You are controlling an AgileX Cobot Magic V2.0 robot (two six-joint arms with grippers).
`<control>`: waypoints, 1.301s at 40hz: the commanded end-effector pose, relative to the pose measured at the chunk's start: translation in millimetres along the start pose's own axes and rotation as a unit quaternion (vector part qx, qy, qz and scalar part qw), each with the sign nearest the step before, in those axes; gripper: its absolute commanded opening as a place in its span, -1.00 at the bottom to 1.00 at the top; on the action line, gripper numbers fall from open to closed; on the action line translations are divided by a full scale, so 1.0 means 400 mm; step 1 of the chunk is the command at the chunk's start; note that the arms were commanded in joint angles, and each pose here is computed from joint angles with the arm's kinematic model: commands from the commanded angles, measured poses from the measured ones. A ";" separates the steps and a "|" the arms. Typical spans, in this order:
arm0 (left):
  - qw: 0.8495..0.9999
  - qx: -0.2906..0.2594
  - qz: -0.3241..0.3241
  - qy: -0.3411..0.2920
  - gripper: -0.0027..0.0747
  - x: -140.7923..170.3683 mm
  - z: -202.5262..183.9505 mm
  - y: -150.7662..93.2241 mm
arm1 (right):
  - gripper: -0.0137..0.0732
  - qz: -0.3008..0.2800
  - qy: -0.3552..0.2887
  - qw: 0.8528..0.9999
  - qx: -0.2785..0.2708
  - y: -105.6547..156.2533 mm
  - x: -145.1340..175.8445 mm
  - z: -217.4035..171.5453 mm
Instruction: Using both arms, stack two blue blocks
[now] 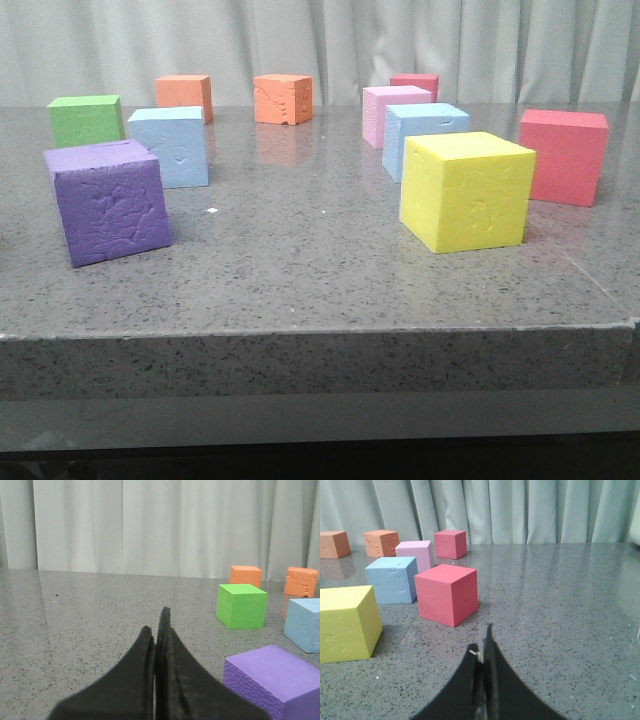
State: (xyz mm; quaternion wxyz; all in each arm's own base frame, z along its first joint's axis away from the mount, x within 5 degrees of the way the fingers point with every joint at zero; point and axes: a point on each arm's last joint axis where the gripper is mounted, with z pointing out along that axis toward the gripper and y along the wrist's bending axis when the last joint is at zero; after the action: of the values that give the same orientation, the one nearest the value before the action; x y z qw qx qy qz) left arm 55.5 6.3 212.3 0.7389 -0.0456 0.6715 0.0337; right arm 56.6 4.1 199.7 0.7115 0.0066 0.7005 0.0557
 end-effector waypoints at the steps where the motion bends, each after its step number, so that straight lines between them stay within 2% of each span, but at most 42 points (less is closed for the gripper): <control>1: 0.999 0.001 -0.003 -0.051 -0.98 -0.021 -0.005 0.000 | -0.84 -0.005 -0.059 0.998 0.003 -0.001 -0.029 -0.006; 9: 0.998 0.001 -0.003 -0.061 -0.98 -0.025 -0.005 0.000 | -0.84 -0.005 -0.059 0.998 0.003 -0.001 -0.029 -0.006; 17: 0.987 -0.002 -0.036 -0.158 -0.98 -0.068 -0.015 0.004 | -0.84 -0.003 -0.105 0.994 0.005 -0.002 -0.050 -0.009; 23: 0.972 -0.004 -0.036 -0.233 -0.98 -0.100 -0.028 0.005 | -0.84 -0.003 -0.183 0.983 0.007 -0.001 -0.097 -0.021; 29: 0.965 -0.003 -0.037 -0.258 -0.98 -0.122 -0.035 0.005 | -0.84 -0.003 -0.177 0.984 0.001 0.006 -0.148 -0.033; 33: 0.971 0.000 -0.037 -0.236 -0.98 -0.155 -0.035 0.003 | -0.84 -0.003 -0.155 0.988 -0.005 0.014 -0.192 -0.046; 44: 0.993 0.006 -0.037 -0.115 -0.98 -0.281 -0.002 -0.006 | -0.84 -0.011 -0.071 0.997 -0.013 0.033 -0.324 -0.039; 52: 0.999 0.008 -0.030 0.032 -0.98 -0.348 0.073 -0.012 | -0.84 -0.020 0.046 0.999 -0.012 0.043 -0.414 0.041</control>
State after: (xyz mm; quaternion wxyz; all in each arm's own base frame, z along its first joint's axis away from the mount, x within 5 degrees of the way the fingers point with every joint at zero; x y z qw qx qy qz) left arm 63.8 5.8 332.5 0.7239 -0.0633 0.6870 0.0036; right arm 58.3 7.8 342.0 0.6777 -0.0167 0.7329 0.0576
